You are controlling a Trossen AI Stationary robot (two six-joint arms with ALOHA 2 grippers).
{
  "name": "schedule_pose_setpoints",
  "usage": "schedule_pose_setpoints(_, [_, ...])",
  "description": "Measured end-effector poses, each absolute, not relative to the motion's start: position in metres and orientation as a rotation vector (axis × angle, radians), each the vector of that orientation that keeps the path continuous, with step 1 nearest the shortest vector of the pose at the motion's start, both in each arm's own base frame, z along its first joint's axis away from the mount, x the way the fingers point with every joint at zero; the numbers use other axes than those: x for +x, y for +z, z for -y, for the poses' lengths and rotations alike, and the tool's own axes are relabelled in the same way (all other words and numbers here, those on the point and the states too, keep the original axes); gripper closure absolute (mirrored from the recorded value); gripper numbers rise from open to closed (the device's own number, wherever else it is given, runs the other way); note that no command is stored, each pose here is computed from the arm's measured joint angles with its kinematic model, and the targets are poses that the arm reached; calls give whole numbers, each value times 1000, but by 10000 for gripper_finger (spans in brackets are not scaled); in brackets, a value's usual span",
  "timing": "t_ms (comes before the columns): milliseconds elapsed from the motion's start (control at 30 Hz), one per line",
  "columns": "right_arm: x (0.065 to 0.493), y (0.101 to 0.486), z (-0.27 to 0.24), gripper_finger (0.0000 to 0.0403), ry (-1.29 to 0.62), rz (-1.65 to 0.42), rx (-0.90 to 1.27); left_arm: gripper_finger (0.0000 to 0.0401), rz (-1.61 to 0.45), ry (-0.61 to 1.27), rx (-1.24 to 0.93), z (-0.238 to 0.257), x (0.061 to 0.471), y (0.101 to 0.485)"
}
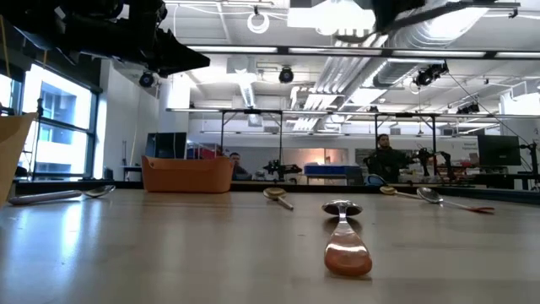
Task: Sort silverware by color (type)
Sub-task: Put the top purple spoon into the green bin
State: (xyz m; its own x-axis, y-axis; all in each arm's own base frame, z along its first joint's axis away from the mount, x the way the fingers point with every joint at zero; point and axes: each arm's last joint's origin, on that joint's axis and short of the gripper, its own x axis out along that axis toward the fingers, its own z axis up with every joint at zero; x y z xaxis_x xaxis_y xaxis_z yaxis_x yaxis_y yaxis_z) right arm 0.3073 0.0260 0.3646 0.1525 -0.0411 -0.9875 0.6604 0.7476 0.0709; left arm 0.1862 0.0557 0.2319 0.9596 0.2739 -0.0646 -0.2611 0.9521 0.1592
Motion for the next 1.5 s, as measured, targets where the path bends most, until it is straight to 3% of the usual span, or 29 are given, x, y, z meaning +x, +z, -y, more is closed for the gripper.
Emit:
schedule_pose_setpoints(267, [238, 334, -103, 386, -727, -1413, 715, 371, -86, 272, 149, -56, 186, 232])
schedule_pose_setpoints(567, [180, 275, -143, 386, -872, -1501, 937, 371, -86, 272, 136, -56, 186, 232])
schedule_pose_setpoints(933, [161, 218, -164, 386, -854, -1534, 1041, 371, -105, 271, 126, -56, 186, 230])
schedule_pose_setpoints(1500, [155, 196, -163, 365, -771, -1643, 1012, 371, -115, 271, 117, -55, 182, 231])
